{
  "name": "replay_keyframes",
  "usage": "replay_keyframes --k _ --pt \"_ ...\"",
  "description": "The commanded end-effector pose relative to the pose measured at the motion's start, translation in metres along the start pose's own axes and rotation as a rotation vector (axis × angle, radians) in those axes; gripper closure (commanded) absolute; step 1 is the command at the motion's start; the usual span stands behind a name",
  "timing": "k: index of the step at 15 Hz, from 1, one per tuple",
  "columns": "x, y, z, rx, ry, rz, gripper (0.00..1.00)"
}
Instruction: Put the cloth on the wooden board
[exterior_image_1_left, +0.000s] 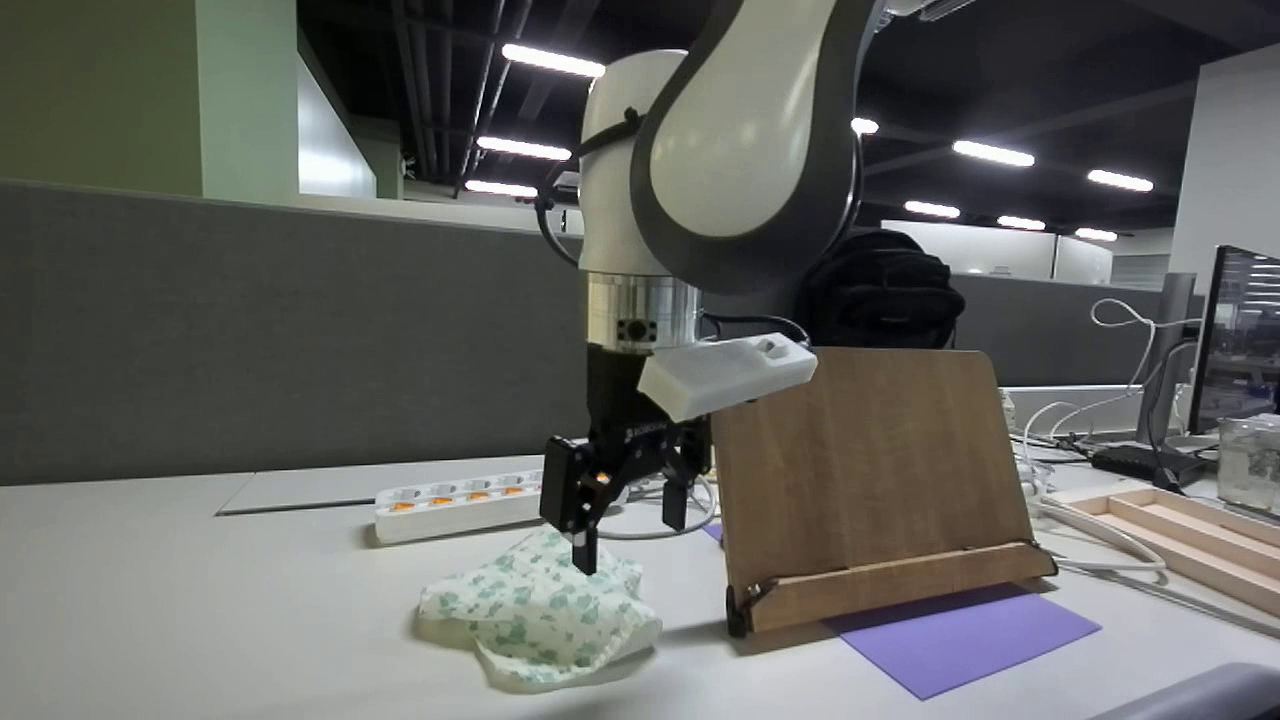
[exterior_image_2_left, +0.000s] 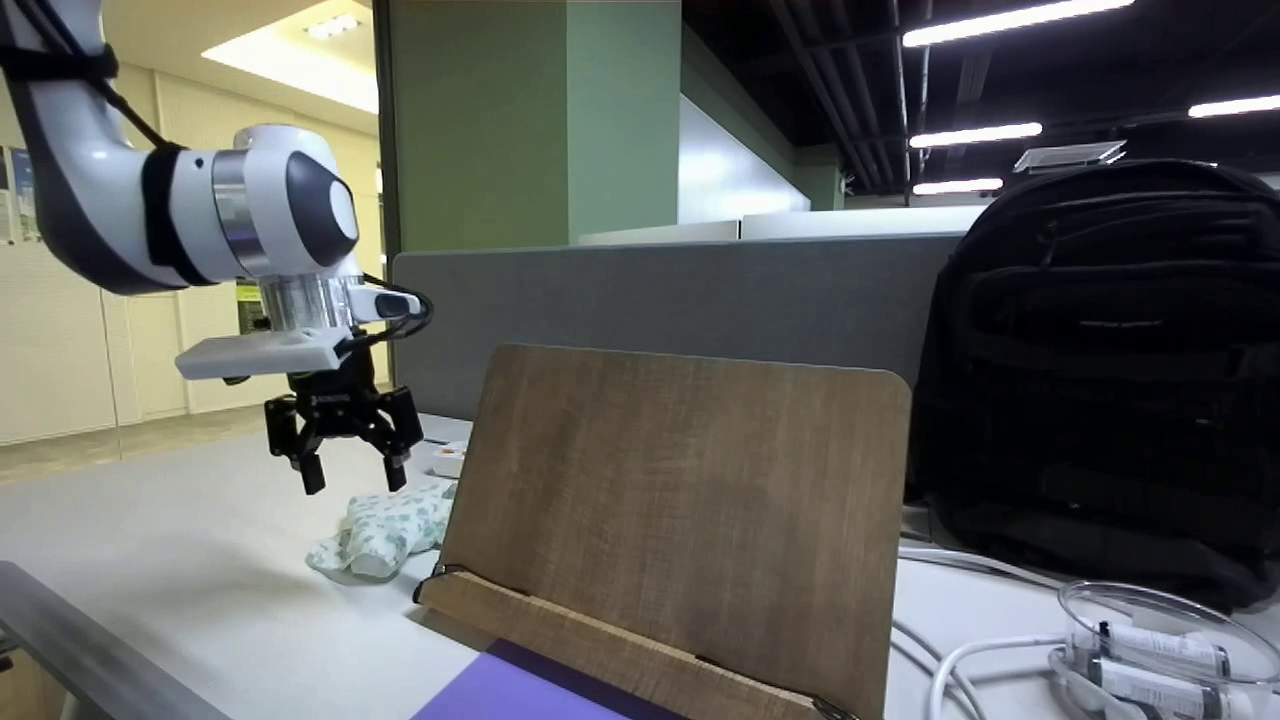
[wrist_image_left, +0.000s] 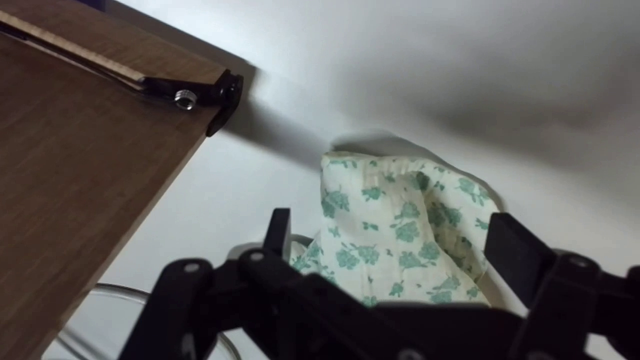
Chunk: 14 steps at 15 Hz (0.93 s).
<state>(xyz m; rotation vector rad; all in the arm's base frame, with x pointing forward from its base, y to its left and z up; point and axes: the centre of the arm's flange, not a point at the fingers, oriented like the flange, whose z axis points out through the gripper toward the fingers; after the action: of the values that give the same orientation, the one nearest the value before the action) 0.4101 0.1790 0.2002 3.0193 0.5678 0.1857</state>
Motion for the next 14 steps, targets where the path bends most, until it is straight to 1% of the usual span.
replay_keyframes --k 1,6,7,8,9,11,14 --pt "0.015 -0.008 0.03 -0.019 0.025 -0.022 0.0" --pt "0.018 -0.019 0.052 0.01 0.02 -0.066 0.0" --pt "0.019 -0.022 0.055 0.021 0.027 -0.07 0.25" --pt "0.019 -0.025 0.058 0.026 0.029 -0.068 0.27" --pt "0.019 -0.026 0.06 0.028 0.029 -0.07 0.33" --pt "0.02 -0.026 0.063 0.027 0.028 -0.066 0.49" --pt "0.02 -0.02 0.066 0.014 0.025 -0.061 0.69"
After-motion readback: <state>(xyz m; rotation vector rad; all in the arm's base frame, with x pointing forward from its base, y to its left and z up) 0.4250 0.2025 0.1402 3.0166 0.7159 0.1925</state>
